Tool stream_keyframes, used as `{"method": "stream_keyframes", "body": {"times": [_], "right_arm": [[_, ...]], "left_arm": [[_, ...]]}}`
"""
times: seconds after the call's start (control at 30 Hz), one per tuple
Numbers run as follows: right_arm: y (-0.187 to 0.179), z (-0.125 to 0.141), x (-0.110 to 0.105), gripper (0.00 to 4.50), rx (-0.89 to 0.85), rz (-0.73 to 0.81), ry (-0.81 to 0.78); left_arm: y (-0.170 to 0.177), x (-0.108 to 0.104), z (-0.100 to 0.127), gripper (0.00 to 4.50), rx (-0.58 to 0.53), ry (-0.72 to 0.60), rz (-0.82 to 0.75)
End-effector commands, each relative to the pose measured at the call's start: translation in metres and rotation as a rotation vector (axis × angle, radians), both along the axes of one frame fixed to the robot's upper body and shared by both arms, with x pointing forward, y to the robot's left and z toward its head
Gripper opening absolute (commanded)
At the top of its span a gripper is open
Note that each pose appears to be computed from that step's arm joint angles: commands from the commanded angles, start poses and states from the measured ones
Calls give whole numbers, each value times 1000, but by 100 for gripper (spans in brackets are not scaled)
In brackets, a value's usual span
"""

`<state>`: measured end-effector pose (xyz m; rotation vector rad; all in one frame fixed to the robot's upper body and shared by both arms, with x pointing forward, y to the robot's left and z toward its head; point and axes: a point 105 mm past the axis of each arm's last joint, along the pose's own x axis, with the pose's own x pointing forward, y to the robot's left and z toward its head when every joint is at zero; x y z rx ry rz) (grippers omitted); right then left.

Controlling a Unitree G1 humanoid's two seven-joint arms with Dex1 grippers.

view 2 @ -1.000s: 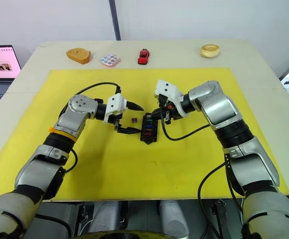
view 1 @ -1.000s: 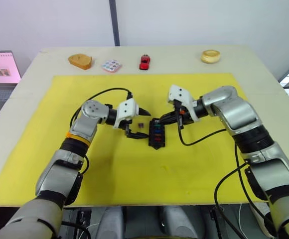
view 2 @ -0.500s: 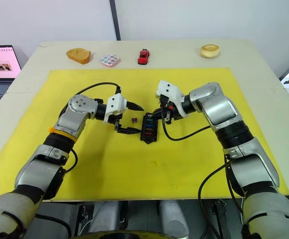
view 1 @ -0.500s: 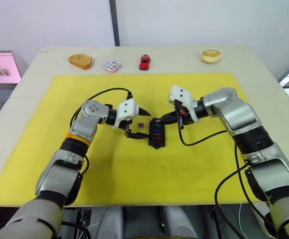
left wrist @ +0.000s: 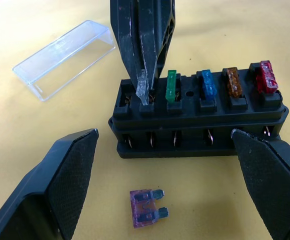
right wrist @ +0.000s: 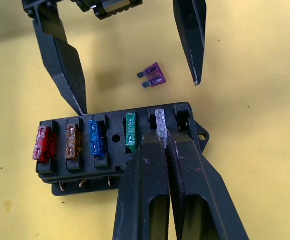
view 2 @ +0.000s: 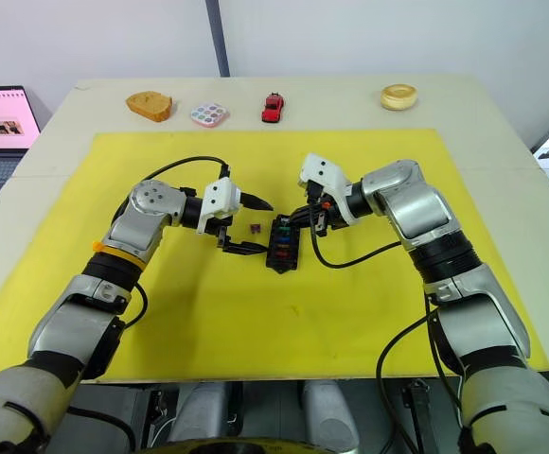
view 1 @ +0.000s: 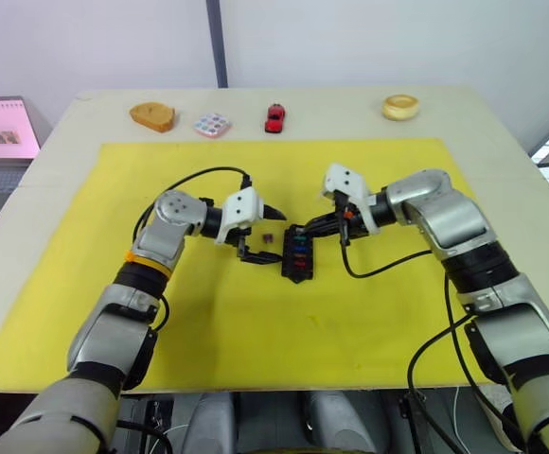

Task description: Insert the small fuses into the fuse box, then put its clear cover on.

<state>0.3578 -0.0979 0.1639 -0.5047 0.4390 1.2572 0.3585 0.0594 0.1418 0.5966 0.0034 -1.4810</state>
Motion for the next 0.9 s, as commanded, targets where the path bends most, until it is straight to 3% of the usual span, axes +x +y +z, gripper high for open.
{"method": "stream_keyframes", "body": {"times": [0.03, 0.1, 0.17, 0.9], "right_arm": [[-2, -5, 1, 3, -21, -6, 4], [-1, -3, 1, 3, -16, -2, -3], [-1, 1, 1, 65, -10, -1, -16], [-1, 35, 1, 65, 11, 14, -103]], "left_arm": [[0, -1, 6, 450, -5, -30, -7], [0, -1, 6, 450, -4, -30, -6], [0, -1, 6, 450, -4, -31, -6], [-1, -1, 7, 450, -4, -36, -8]]}}
